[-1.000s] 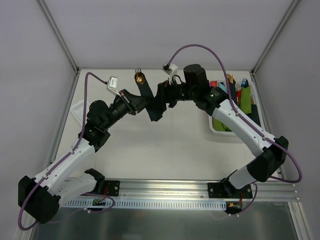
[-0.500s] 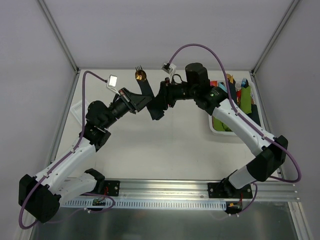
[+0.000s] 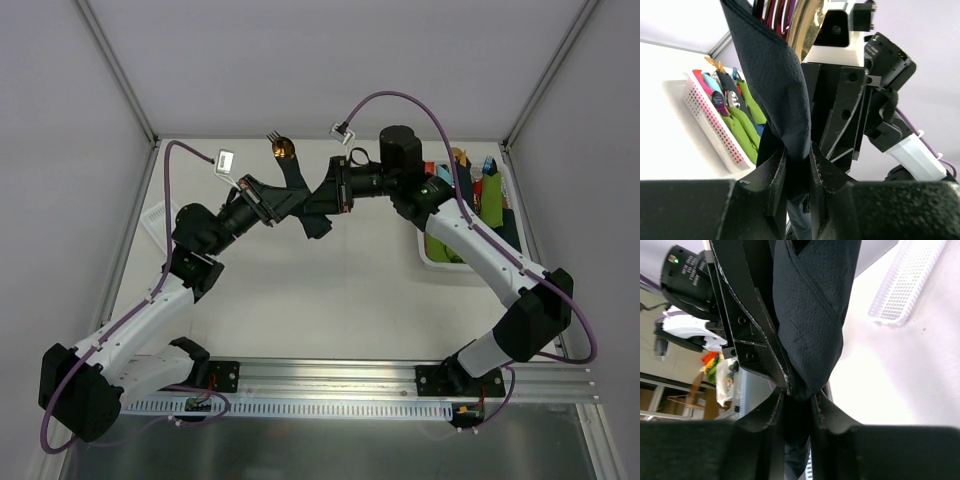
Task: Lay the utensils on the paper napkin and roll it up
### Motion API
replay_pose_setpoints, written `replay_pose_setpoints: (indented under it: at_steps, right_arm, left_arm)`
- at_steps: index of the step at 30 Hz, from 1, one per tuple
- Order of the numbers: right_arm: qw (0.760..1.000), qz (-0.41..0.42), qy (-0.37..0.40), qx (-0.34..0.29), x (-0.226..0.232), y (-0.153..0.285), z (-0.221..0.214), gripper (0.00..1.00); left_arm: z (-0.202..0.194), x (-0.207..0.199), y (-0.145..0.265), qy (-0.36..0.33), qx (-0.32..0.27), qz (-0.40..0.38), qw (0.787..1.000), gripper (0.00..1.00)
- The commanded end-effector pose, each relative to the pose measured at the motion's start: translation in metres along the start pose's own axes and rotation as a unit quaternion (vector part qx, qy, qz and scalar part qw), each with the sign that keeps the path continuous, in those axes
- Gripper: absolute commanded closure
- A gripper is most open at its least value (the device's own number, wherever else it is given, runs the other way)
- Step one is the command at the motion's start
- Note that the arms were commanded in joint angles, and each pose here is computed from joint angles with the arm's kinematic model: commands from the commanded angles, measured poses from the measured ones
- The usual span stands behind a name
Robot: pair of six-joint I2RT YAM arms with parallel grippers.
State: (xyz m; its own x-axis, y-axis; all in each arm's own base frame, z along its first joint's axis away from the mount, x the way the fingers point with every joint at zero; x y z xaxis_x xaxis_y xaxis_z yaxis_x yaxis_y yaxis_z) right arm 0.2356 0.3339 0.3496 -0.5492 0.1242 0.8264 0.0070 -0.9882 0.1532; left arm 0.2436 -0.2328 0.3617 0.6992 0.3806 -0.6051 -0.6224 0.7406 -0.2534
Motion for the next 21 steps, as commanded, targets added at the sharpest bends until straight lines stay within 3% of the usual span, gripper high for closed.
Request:
replay_pose_setpoints:
  at_steps: [1, 3, 8, 9, 10, 13, 17, 21]
  right_arm:
    - [1.0, 0.027, -0.016, -0.002, 0.008, 0.005, 0.005, 0.86]
    - [0.999, 0.027, -0.018, -0.001, 0.008, 0.005, 0.005, 0.99]
    - [1.0, 0.023, -0.011, -0.01, 0.01, 0.008, 0.005, 1.0]
    - [1.0, 0.021, -0.01, -0.013, 0.009, 0.009, 0.006, 1.0]
    - [1.0, 0.02, -0.008, -0.015, 0.009, 0.01, 0.006, 1.0]
    - [1.0, 0.013, -0.001, -0.027, 0.009, 0.012, 0.009, 1.0]
    - [0.999, 0.002, 0.015, -0.043, 0.01, 0.017, 0.015, 1.0]
    - [0.998, 0.001, 0.028, -0.048, 0.014, 0.021, 0.016, 1.0]
  left_arm:
    - [0.026, -0.037, 0.002, -0.021, -0.05, -0.076, 0.996, 1.0]
    - [0.026, -0.036, 0.002, -0.024, -0.048, -0.071, 0.996, 1.0]
    - [0.027, -0.027, 0.002, -0.048, -0.033, -0.028, 0.998, 0.98]
    - [0.028, -0.025, 0.002, -0.051, -0.032, -0.019, 0.998, 0.94]
    - [0.032, -0.028, 0.005, -0.057, -0.037, -0.013, 0.998, 0.82]
    - [0.037, -0.022, 0.01, -0.078, -0.037, 0.025, 0.996, 0.61]
    - [0.044, -0.017, 0.018, -0.095, -0.041, 0.064, 0.993, 0.43]
    - [0.046, -0.012, 0.026, -0.097, -0.039, 0.097, 0.99, 0.34]
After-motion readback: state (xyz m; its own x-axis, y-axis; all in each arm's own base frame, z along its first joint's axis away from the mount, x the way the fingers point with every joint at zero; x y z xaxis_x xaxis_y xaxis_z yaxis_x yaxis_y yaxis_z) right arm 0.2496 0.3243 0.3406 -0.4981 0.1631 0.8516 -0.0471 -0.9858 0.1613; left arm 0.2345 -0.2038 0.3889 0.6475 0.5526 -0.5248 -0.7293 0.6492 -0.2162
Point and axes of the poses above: each gripper's point midway between its finger pads, its own y axis back along the fingers, its own x axis along the line the jaws close on, z = x × y, the point moved 3 cm from there along y, back along the fingers, and after that the axes turned 13 degrees about -y, right-handed, at the moved point
